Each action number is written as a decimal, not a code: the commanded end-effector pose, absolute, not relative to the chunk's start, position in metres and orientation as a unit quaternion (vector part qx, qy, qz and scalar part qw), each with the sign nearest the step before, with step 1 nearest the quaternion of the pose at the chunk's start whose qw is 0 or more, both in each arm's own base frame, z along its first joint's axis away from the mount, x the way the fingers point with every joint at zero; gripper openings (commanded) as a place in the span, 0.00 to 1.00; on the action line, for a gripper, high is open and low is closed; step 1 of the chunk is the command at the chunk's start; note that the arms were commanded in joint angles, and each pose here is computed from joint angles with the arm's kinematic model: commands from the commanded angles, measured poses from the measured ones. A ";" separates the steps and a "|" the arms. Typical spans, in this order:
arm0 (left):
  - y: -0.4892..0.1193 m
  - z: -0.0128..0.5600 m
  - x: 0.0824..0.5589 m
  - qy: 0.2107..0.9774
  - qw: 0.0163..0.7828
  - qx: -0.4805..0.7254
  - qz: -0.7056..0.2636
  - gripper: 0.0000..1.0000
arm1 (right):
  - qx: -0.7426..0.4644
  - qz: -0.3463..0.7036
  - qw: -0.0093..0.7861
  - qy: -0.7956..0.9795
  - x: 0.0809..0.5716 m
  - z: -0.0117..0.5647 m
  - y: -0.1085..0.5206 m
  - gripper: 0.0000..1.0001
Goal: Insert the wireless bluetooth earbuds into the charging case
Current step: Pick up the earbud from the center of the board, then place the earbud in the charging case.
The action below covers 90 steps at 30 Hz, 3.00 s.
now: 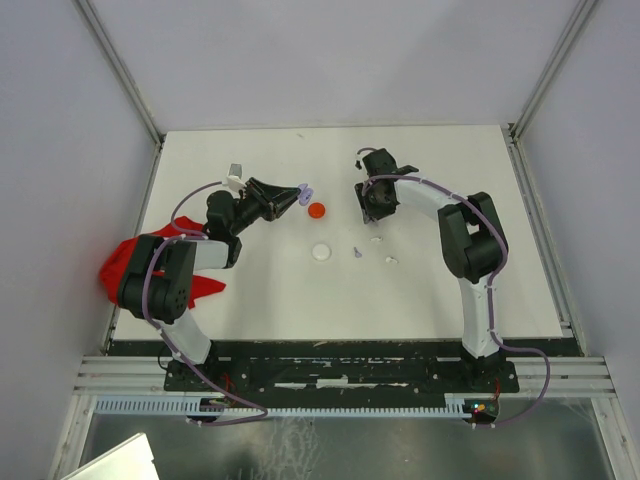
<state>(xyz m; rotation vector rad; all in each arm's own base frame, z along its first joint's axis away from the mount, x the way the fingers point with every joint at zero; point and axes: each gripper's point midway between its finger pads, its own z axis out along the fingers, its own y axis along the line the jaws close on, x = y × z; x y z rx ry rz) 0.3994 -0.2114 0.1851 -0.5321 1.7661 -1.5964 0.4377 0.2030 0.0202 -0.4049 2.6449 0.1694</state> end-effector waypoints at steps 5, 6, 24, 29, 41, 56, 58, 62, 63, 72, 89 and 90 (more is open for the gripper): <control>-0.210 0.207 0.400 0.664 0.360 -0.188 -0.628 0.03 | -0.148 0.064 0.239 0.958 0.447 0.025 0.207 0.46; -0.211 0.206 0.400 0.664 0.359 -0.188 -0.628 0.03 | -0.148 0.064 0.238 0.958 0.447 0.025 0.206 0.45; -0.208 0.206 0.398 0.663 0.361 -0.190 -0.628 0.03 | -0.146 0.058 0.233 0.960 0.447 0.021 0.205 0.33; -0.207 0.207 0.398 0.663 0.362 -0.191 -0.627 0.03 | -0.146 0.058 0.234 0.959 0.448 0.022 0.205 0.28; -0.207 0.207 0.396 0.661 0.363 -0.192 -0.628 0.03 | -0.146 0.064 0.263 0.951 0.453 0.047 0.207 0.17; -0.208 0.207 0.394 0.662 0.356 -0.195 -0.630 0.03 | -0.123 0.165 0.408 0.889 0.462 0.148 0.232 0.10; -0.210 0.206 0.393 0.662 0.348 -0.196 -0.634 0.03 | -0.126 0.200 0.438 0.867 0.462 0.169 0.242 0.08; -0.216 0.208 0.394 0.660 0.335 -0.198 -0.642 0.03 | -0.137 0.275 0.473 0.826 0.452 0.208 0.262 0.07; -0.219 0.207 0.394 0.661 0.330 -0.198 -0.645 0.03 | -0.140 0.294 0.477 0.816 0.450 0.216 0.267 0.07; -0.242 0.206 0.392 0.653 0.275 -0.207 -0.675 0.03 | -0.163 0.419 0.506 0.736 0.426 0.264 0.298 0.07; -0.253 0.216 0.383 0.610 0.226 -0.216 -0.728 0.03 | -0.198 0.485 0.539 0.660 0.394 0.270 0.319 0.05; -0.254 0.217 0.383 0.609 0.223 -0.216 -0.730 0.03 | -0.199 0.486 0.542 0.656 0.393 0.271 0.320 0.05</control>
